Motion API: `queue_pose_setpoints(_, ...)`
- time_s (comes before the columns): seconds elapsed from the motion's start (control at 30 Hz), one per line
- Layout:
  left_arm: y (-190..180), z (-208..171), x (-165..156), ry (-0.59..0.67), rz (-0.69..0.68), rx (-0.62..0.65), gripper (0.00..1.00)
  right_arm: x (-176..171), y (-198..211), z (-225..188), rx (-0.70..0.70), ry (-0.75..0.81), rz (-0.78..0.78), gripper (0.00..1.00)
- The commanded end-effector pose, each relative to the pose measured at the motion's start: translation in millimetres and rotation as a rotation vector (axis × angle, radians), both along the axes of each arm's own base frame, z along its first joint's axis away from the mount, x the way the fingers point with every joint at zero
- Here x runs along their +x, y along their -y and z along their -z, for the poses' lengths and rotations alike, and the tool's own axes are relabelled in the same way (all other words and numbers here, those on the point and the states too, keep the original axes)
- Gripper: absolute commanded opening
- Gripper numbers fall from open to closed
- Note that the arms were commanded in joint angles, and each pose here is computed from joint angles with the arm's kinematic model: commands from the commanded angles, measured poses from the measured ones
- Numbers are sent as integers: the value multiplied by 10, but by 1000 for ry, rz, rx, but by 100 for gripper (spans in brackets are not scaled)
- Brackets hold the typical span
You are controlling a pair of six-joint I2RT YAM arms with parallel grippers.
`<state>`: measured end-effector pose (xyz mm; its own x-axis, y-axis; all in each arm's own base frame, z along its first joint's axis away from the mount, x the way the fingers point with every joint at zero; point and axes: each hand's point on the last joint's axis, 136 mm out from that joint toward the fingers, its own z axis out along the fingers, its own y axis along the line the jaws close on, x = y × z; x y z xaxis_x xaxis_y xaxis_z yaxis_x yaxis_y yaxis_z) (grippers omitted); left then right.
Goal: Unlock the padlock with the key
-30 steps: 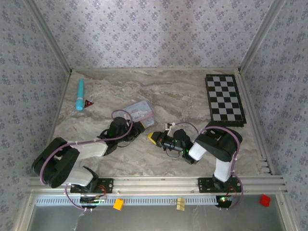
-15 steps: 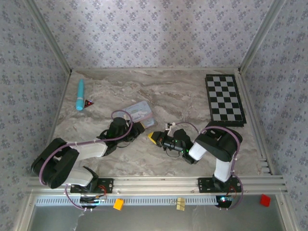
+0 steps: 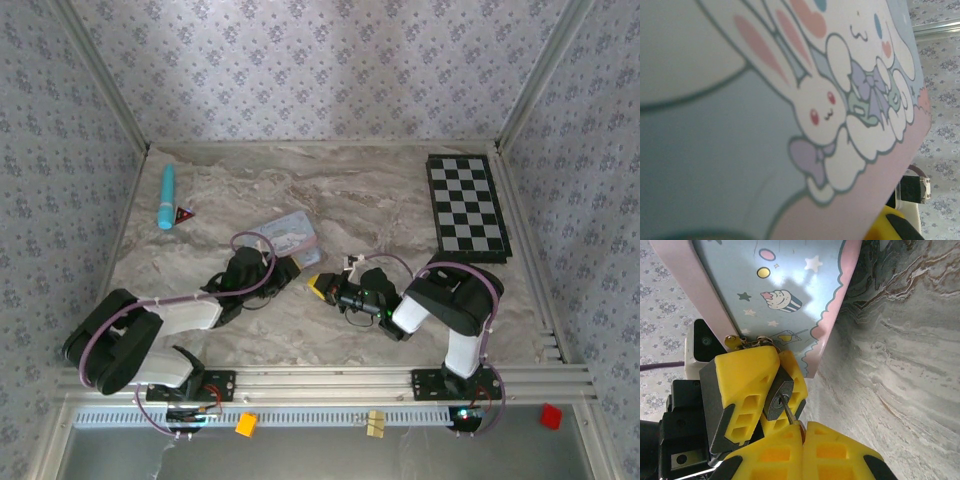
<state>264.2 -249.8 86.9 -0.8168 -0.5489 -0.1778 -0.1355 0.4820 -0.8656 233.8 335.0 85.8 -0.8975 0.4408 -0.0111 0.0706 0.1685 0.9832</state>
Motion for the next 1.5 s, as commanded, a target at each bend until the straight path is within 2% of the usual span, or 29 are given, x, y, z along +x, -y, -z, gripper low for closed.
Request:
queue_pose_setpoints(0.0, 49, -145, -10, 38, 9, -43, 0, 71, -22, -207, 54, 33, 19, 0)
queue_pose_setpoints(0.6, 189, -473, 19, 96, 13, -111, 0, 33, -213, -220, 64, 38, -10, 0)
queue_pose_setpoints(0.93, 197, -441, -15, 89, 22, -115, 0, 118, -42, -283, 67, 55, 30, 0)
queue_pose_setpoints(1.47, 323, -494, -52, 89, 65, -133, 0, 186, -138, -450, 111, 74, 10, 0)
